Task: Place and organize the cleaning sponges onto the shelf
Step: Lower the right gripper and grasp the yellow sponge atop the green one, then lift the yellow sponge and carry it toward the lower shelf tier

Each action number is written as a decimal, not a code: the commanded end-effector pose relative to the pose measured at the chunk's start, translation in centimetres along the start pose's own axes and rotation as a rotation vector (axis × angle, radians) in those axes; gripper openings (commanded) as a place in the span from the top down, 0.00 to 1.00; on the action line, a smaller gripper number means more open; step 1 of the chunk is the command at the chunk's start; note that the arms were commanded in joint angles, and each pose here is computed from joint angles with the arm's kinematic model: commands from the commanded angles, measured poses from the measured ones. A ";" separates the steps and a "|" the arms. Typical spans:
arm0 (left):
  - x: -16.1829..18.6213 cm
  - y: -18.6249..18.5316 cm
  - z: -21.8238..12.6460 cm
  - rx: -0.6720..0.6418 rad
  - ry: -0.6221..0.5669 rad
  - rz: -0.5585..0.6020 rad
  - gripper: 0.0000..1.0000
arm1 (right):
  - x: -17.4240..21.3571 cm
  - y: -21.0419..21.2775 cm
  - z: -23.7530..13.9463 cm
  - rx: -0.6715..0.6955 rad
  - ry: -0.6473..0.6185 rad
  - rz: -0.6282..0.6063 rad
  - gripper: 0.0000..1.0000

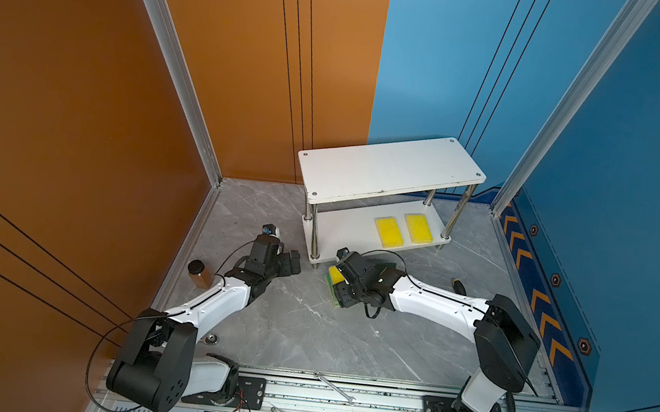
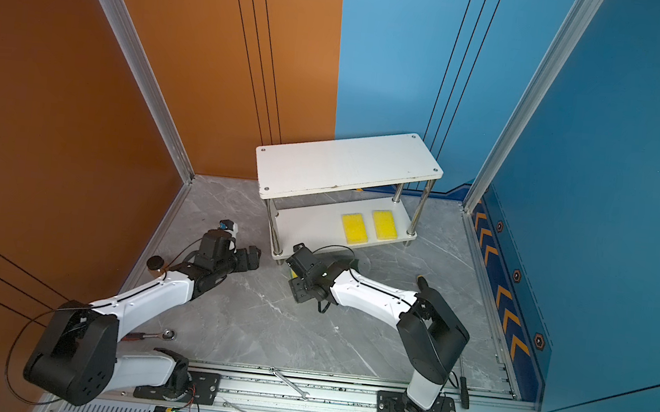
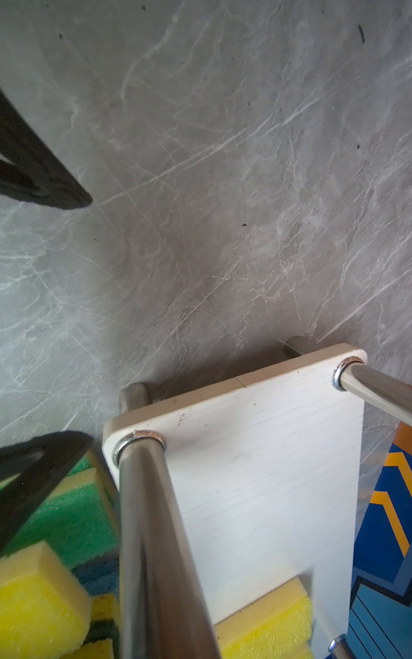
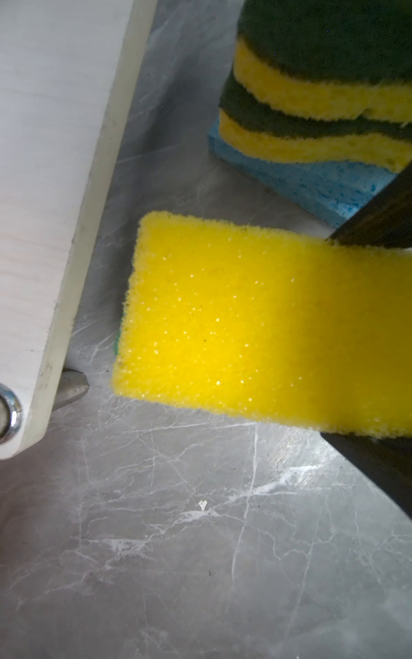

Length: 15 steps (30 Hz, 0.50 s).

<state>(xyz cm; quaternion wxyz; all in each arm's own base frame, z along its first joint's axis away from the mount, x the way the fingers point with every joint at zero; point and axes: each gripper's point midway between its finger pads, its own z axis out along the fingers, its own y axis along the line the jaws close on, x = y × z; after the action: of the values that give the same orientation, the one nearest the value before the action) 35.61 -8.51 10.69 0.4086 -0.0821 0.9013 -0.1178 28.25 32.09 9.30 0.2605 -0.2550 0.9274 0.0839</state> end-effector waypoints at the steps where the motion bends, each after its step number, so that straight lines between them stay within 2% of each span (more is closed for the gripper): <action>1: 0.3 0.1 0.2 0.007 0.009 -0.004 0.02 | -0.6 -0.9 -1.1 0.020 -0.015 -0.011 0.30; 15: 0.1 0.1 0.2 0.006 0.004 -0.005 0.03 | -3.4 -2.1 -1.6 -0.009 -0.075 0.003 0.30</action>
<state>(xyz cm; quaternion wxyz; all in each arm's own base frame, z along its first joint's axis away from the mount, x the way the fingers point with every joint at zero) 35.61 -8.52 10.69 0.4086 -0.0820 0.9013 -0.1180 30.22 30.78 9.89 0.2702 -0.2501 0.9265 0.0772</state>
